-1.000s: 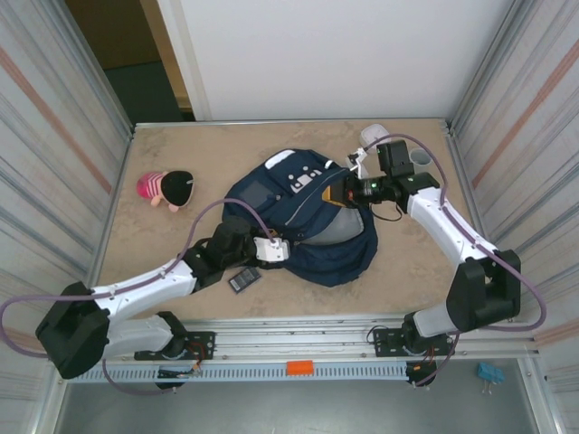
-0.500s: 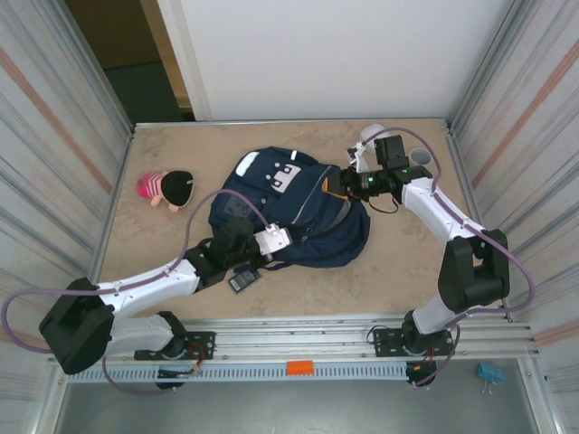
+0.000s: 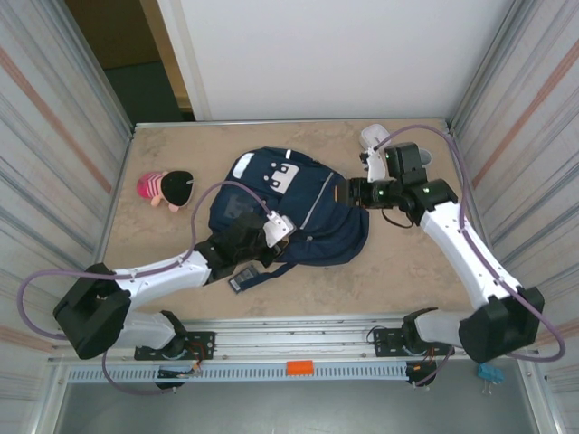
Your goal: Pack books, pencil case, and school supplies into a backpack
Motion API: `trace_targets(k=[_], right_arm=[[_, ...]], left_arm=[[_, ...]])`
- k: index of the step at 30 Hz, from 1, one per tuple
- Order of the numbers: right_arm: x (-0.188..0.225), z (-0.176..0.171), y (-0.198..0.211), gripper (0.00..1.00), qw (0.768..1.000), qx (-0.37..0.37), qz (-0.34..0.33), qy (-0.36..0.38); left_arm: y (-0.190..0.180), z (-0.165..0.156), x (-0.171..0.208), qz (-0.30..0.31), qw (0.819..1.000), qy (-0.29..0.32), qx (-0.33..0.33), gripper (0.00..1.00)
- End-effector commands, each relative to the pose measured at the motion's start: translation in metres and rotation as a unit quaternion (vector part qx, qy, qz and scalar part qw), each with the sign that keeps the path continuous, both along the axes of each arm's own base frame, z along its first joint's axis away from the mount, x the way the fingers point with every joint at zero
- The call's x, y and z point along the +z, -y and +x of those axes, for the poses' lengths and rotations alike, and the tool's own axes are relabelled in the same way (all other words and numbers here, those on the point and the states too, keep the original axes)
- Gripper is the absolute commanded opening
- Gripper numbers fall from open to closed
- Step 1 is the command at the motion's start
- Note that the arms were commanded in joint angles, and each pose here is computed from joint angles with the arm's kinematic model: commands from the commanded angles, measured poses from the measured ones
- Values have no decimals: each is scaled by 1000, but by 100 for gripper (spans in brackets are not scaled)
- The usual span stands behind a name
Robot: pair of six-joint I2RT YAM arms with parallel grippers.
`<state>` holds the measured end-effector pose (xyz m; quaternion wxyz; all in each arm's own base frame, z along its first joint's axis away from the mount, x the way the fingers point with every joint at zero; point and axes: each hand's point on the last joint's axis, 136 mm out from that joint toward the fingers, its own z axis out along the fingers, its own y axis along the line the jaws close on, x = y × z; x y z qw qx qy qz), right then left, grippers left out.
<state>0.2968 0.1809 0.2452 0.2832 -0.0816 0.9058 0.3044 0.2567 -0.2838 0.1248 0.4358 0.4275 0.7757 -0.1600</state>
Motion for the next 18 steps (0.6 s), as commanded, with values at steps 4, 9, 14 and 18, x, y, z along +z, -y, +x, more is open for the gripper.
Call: trace_targets(k=[4, 9, 14, 18], right_arm=[[-5, -51, 22, 49, 993, -22, -116, -3], [-11, -83, -10, 47, 997, 8, -80, -9], [-29, -95, -34, 47, 998, 14, -50, -22], [-52, -91, -46, 48, 998, 22, -51, -42]], left_arm=[[11, 15, 32, -74, 997, -15, 23, 0], [11, 14, 38, -81, 996, -29, 16, 0], [13, 14, 40, -85, 996, -37, 7, 0], [15, 13, 41, -88, 995, -40, 0, 0]])
